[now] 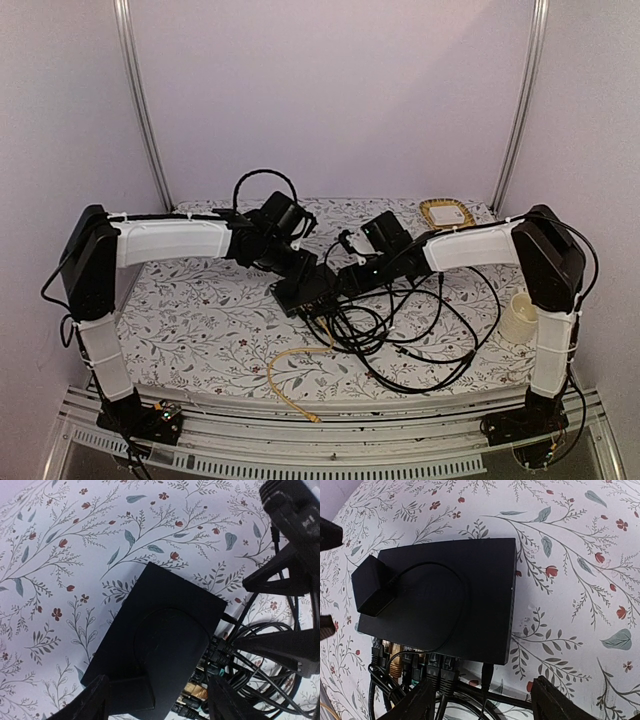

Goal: Pull the plug from the switch port
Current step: Hold the switch port at the center of the board.

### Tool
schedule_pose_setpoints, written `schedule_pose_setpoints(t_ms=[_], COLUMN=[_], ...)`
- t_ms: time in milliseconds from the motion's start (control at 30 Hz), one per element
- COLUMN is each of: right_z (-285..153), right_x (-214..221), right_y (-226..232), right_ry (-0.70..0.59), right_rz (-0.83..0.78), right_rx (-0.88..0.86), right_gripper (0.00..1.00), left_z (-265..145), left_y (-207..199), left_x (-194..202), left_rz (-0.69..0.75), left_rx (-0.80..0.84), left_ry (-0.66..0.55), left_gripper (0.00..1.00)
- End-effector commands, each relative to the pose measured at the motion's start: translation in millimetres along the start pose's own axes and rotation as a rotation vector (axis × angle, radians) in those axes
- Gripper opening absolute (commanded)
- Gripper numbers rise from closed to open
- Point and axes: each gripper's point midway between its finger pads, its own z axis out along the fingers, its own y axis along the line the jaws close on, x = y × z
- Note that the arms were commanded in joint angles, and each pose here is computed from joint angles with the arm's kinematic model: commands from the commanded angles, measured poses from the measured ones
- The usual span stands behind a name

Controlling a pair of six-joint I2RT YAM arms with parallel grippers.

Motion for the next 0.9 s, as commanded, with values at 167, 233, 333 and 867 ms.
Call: schedule_pose_setpoints(t_ms=[167, 233, 333, 867], right_z=[15, 18, 22, 31], right_x=[3, 3, 5, 15], right_y=[-3, -3, -3, -8], right_ry=[0.031, 0.036, 0.044, 0.081], right_rz=[0.003, 0.004, 0.006, 0.01], right_rx=[-0.002, -0.007, -0.012, -0.035], right_gripper=[0.59, 0.57, 0.53, 0.39], left_z=[12, 15, 20, 47], left_y=[13, 13, 12, 8], left_x=[-5, -3, 2, 30], left_rz=[0.112, 0.124, 0.145, 0.231], left_rx=[0.06, 0.07, 0.094, 0.151], left_ry=[-0.005, 0.006, 0.024, 0.133], left_gripper=[0.68, 0.69, 0.71, 0.76])
